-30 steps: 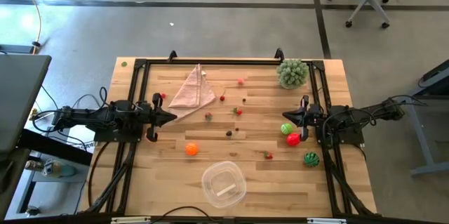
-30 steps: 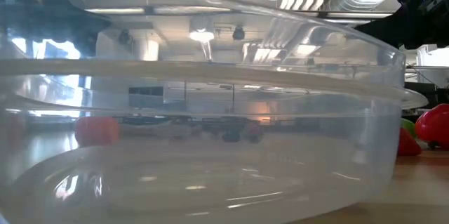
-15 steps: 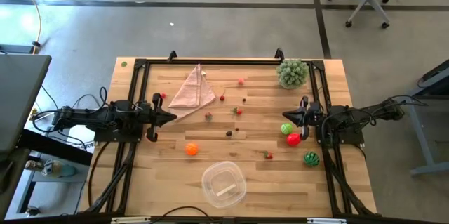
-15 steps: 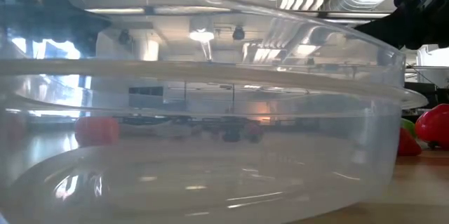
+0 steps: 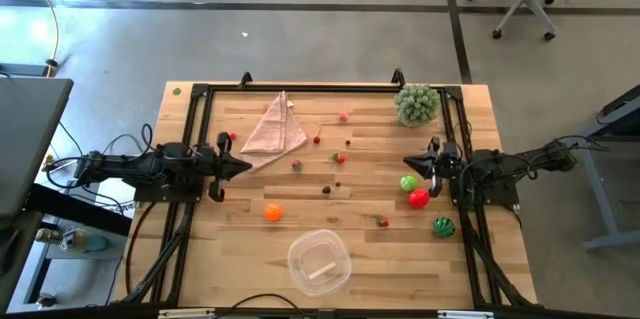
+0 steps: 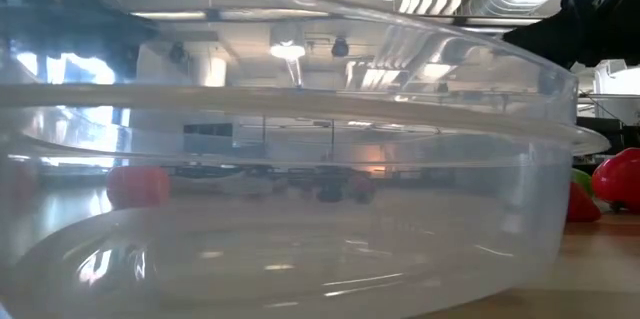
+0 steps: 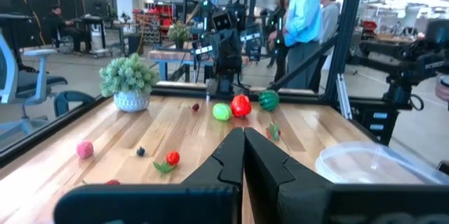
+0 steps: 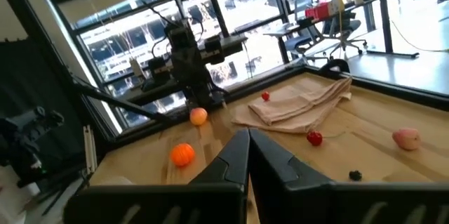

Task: Pick and placing Produce into tupperware
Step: Move the transparent bin on the center

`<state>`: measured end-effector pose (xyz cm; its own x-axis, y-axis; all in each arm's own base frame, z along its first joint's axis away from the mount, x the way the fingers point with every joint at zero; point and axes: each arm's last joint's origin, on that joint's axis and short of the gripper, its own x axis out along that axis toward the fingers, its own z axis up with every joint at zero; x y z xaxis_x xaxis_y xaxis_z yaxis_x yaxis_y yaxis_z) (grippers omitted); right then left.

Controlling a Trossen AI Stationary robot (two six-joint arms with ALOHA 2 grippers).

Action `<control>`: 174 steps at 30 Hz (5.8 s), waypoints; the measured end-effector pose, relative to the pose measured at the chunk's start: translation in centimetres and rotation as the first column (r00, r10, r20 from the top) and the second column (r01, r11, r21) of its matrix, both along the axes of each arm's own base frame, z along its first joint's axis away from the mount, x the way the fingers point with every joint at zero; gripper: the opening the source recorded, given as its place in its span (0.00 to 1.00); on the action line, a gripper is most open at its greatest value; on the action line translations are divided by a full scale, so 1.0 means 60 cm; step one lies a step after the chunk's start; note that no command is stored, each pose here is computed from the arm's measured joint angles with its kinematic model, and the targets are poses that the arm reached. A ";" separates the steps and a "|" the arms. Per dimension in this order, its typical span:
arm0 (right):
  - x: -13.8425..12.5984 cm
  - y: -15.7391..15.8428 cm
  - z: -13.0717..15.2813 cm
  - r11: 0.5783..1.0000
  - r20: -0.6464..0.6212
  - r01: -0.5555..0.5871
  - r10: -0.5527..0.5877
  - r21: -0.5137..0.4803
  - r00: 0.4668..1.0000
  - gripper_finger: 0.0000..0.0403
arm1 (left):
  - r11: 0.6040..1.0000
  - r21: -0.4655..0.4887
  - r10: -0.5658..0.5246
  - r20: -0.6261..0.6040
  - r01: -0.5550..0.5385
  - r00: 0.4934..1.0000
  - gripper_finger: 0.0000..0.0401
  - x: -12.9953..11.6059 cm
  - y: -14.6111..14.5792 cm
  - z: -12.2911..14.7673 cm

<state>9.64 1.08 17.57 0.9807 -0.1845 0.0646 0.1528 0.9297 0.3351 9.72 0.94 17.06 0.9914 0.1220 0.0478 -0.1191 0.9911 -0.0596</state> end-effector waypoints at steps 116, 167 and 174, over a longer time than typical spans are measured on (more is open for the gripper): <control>0.438 0.242 0.029 0.807 -0.853 -0.590 0.292 -0.023 0.433 0.00 | 0.999 -0.040 -0.007 -0.657 -0.026 0.754 0.00 0.149 -0.035 0.089; 0.483 0.082 -0.023 0.884 -0.924 -0.412 -0.054 -0.220 0.377 0.00 | 0.998 -0.054 -0.041 -0.549 0.014 0.835 0.00 0.100 -0.041 0.111; 0.488 0.039 -0.023 0.880 -0.924 -0.393 -0.120 -0.268 0.363 0.00 | 0.998 -0.054 -0.041 -0.552 0.013 0.833 0.00 0.100 -0.041 0.111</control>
